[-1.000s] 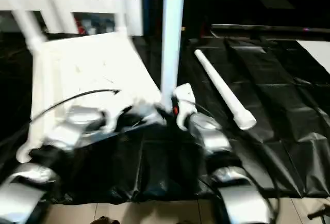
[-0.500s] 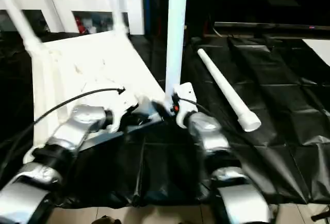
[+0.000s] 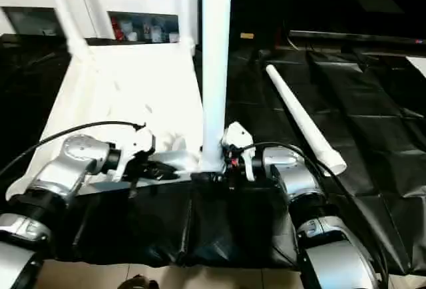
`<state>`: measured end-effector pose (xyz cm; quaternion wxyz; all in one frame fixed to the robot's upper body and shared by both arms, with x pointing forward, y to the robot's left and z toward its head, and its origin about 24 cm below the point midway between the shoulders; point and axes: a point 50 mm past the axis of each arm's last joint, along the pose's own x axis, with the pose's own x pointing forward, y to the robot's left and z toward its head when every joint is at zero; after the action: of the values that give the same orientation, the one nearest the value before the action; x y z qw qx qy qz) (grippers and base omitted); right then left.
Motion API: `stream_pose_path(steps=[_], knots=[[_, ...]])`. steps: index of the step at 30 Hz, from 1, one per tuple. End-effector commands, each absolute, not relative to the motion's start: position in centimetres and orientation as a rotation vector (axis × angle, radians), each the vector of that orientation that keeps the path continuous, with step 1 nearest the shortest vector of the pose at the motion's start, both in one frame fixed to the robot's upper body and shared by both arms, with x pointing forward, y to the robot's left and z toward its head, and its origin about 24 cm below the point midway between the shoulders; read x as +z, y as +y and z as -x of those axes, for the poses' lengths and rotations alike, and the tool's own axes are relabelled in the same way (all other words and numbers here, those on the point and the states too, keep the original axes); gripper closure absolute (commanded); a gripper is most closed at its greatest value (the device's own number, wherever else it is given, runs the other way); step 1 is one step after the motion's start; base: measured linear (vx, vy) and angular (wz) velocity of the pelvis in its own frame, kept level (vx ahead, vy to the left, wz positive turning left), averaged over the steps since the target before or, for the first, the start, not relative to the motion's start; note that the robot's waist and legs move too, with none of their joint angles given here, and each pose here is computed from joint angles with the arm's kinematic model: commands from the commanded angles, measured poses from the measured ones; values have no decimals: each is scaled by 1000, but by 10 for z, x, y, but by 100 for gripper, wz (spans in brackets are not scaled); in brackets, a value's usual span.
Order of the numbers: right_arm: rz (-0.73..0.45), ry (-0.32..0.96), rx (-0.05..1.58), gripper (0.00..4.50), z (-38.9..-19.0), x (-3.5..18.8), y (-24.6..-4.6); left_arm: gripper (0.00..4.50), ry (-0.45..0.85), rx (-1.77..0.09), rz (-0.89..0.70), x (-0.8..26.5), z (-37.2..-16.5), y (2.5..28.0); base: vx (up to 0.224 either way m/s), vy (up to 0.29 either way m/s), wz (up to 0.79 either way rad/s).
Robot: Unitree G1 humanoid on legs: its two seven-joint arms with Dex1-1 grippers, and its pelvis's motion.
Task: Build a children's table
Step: Rotate leg to tighten
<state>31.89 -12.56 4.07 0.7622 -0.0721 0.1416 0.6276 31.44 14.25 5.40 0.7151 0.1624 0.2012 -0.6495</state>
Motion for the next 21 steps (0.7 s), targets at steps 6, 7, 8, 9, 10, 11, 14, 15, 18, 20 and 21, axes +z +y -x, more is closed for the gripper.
stream_pose_path(steps=[6,7,8,9,10,11,14,15,18,20,21], knots=[[132,332,1431,133,-314,41,-117,450,361,-1564,-360,64,-311,124,0,0,0],[125,324,1416,138,-314,40,-116,450,355,-1558,-341,64,-311,123,0,0,0],[110,321,1397,138,-315,39,-115,450,349,-1545,-321,65,-312,121,0,0,0],[110,321,1397,153,-315,39,-115,450,349,-1545,-321,65,-312,121,0,0,0],[98,322,1379,162,-315,39,-114,450,346,-1533,-307,65,-312,120,0,0,0],[85,311,1293,165,-318,36,-110,450,342,-1467,-287,64,-316,115,0,0,0],[87,295,1103,171,-326,31,-104,450,343,-1342,-276,62,-324,105,0,0,0],[63,301,984,171,-331,28,-101,450,345,-1294,-276,62,-327,98,0,0,0],[-7,326,781,173,-338,22,-94,450,338,-1192,-278,61,-334,84,0,0,0],[-27,343,675,173,-342,18,-88,450,331,-1139,-261,62,-337,74,0,0,0],[-27,341,636,173,-343,19,-79,450,324,-1115,-248,63,-339,65,0,0,0]])
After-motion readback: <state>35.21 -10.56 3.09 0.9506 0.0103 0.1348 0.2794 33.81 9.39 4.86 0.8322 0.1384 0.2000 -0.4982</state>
